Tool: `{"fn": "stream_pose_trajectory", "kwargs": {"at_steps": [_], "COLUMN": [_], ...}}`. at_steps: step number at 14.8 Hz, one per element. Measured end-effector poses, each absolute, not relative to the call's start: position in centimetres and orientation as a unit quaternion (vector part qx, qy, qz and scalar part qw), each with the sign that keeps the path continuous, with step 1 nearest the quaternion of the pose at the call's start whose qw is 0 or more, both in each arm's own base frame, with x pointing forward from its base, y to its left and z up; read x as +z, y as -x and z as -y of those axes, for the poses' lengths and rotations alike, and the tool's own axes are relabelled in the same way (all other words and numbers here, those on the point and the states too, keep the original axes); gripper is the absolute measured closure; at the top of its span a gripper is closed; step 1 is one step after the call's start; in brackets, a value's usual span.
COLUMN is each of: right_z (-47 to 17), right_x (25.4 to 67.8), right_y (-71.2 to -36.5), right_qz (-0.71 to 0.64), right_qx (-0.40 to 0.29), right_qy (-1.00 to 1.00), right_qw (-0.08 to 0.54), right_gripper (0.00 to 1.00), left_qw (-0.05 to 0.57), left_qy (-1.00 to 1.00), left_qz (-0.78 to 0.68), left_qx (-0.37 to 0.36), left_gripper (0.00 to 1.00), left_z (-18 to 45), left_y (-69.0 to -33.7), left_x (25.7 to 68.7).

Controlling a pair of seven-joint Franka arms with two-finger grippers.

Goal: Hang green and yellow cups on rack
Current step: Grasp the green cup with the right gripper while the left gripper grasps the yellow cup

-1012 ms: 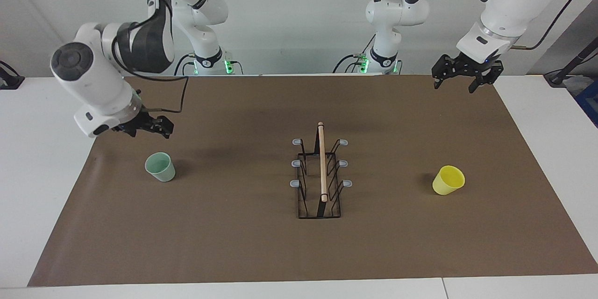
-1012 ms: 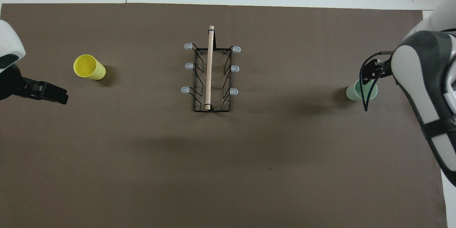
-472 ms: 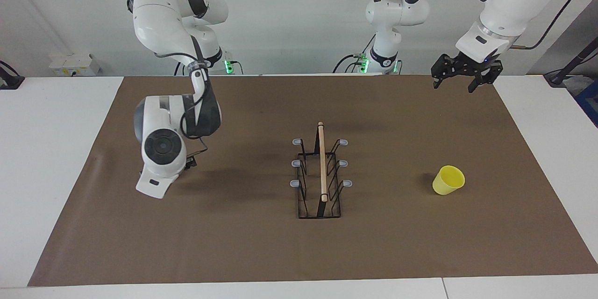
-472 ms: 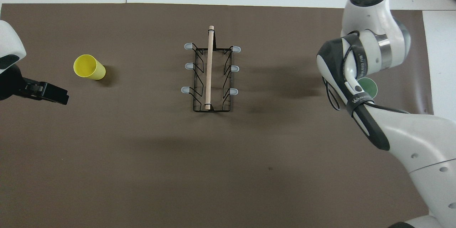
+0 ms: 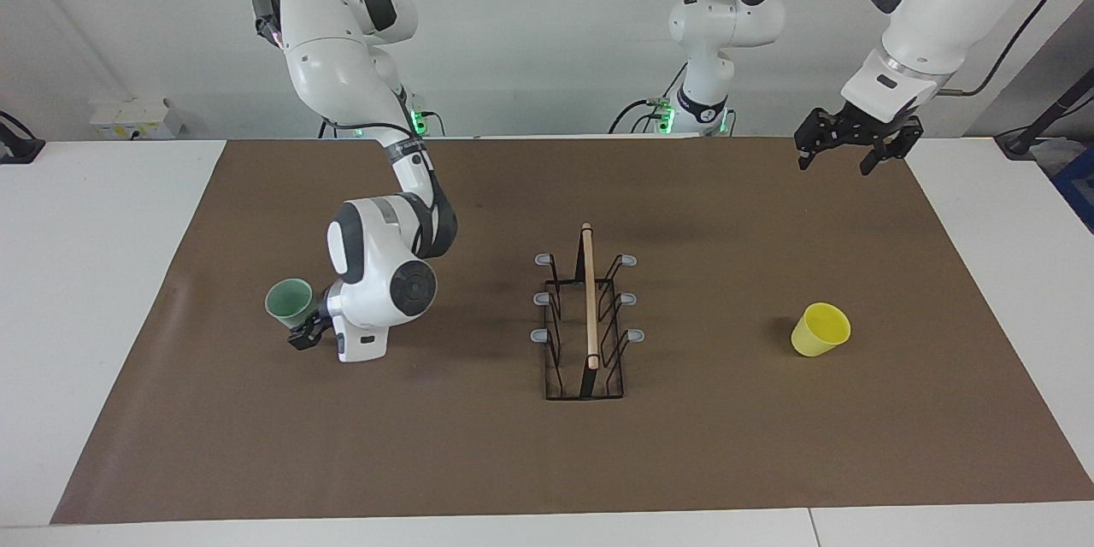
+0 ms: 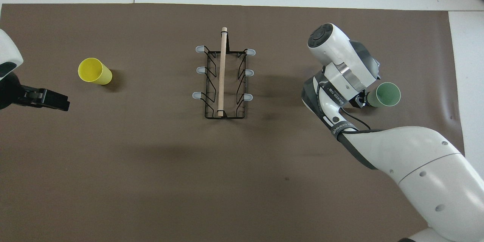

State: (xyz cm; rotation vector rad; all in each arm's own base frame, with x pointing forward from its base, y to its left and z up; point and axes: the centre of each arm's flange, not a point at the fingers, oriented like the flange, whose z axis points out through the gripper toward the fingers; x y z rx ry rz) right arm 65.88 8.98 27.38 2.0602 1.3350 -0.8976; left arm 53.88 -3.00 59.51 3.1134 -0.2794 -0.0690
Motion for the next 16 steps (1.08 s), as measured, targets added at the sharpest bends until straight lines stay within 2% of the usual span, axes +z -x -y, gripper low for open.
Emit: {"fn": "stream_pose_trajectory", "kwargs": {"at_steps": [3,9,16], "right_z": [-9.7,-11.5,-9.0], "right_x": [25.6,23.0,21.4], "right_y": [-64.8,-62.7,-61.9], "right_qz": [-0.546,-0.579,-0.568], "right_qx": [-0.369,-0.405,-0.427], "right_qy": [-0.691,-0.606,-0.584], "right_qw": [0.295,0.365,0.392], "right_gripper": [0.00,0.00,0.00], "left_qw": [0.045,0.107,0.110], "left_qy": [-0.998,-0.978,-0.910], "left_qz": [0.045,-0.172,-0.390], "left_qx": [-0.028,-0.047,-0.087], "left_gripper": [0.00,0.00,0.00], "left_z": [2.8,-0.8,-7.7], "left_y": [-55.6,-62.6,-69.0], "left_x": [57.5,51.9,43.0]}}
